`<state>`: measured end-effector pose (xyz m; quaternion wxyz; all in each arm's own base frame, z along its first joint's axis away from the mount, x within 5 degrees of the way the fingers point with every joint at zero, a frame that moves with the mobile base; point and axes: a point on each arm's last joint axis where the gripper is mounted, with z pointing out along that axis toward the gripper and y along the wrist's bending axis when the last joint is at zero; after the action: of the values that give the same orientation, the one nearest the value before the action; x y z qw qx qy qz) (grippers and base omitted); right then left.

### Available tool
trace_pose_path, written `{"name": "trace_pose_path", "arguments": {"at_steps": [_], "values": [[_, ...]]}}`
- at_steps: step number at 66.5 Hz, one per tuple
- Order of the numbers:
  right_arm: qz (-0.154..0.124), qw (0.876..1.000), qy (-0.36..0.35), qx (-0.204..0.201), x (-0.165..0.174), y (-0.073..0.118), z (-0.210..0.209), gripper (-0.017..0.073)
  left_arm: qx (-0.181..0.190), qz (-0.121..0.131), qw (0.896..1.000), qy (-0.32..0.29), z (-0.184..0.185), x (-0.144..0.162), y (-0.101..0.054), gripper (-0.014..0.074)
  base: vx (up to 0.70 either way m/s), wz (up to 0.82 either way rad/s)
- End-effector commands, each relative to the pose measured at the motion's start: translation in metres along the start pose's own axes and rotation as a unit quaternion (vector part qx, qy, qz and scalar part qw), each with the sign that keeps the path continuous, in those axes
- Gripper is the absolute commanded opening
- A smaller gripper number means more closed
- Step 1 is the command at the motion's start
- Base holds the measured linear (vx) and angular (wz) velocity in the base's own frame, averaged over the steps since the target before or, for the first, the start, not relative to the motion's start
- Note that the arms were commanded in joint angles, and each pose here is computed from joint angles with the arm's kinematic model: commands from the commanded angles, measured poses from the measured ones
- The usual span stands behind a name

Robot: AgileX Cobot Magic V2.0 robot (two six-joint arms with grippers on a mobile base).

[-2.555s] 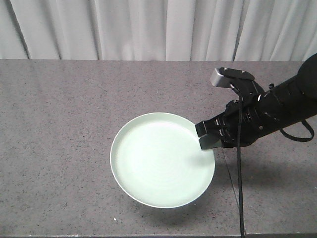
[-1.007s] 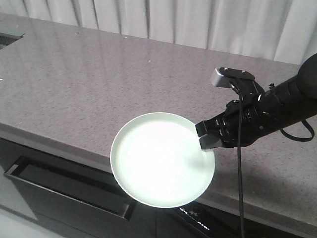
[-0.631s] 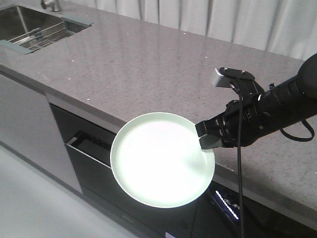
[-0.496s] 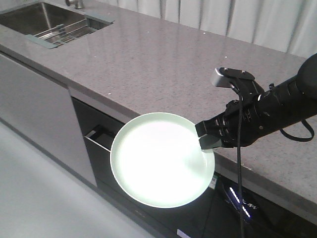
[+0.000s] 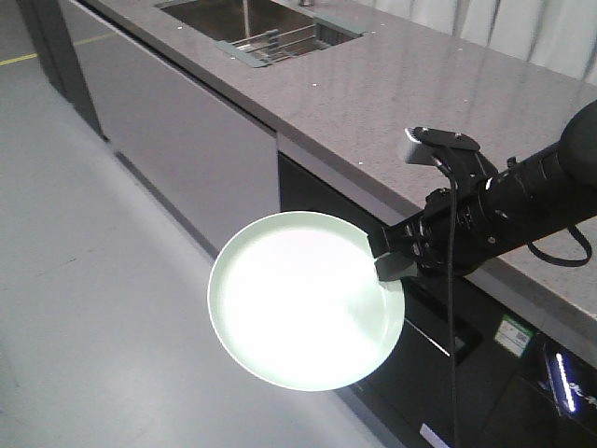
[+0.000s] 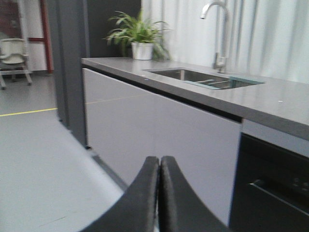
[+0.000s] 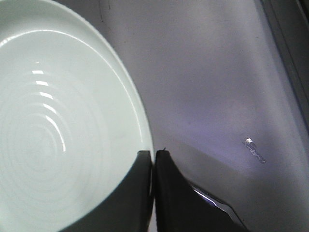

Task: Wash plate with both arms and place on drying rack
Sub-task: 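Hold the plate in the right gripper while the base backs away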

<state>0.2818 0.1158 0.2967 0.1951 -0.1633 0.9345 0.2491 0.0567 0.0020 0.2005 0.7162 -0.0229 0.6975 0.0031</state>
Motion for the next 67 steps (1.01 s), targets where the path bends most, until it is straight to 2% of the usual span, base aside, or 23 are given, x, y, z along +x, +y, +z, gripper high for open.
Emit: {"name": "trace_pose_path", "arguments": {"at_steps": [1,67], "values": [[-0.005,0.999,-0.046,-0.012,-0.0067,0.0100,-0.0181,-0.0001,0.003,-0.008,0.998,-0.054,-0.0026,-0.0159,-0.0005,-0.0006,-0.14,0.54],[-0.005,0.999,-0.046,-0.012,-0.0067,0.0100,-0.0181,-0.0001,0.003,-0.008,0.998,-0.054,-0.0026,-0.0159,-0.0005,-0.0006,-0.13,0.52]]}}
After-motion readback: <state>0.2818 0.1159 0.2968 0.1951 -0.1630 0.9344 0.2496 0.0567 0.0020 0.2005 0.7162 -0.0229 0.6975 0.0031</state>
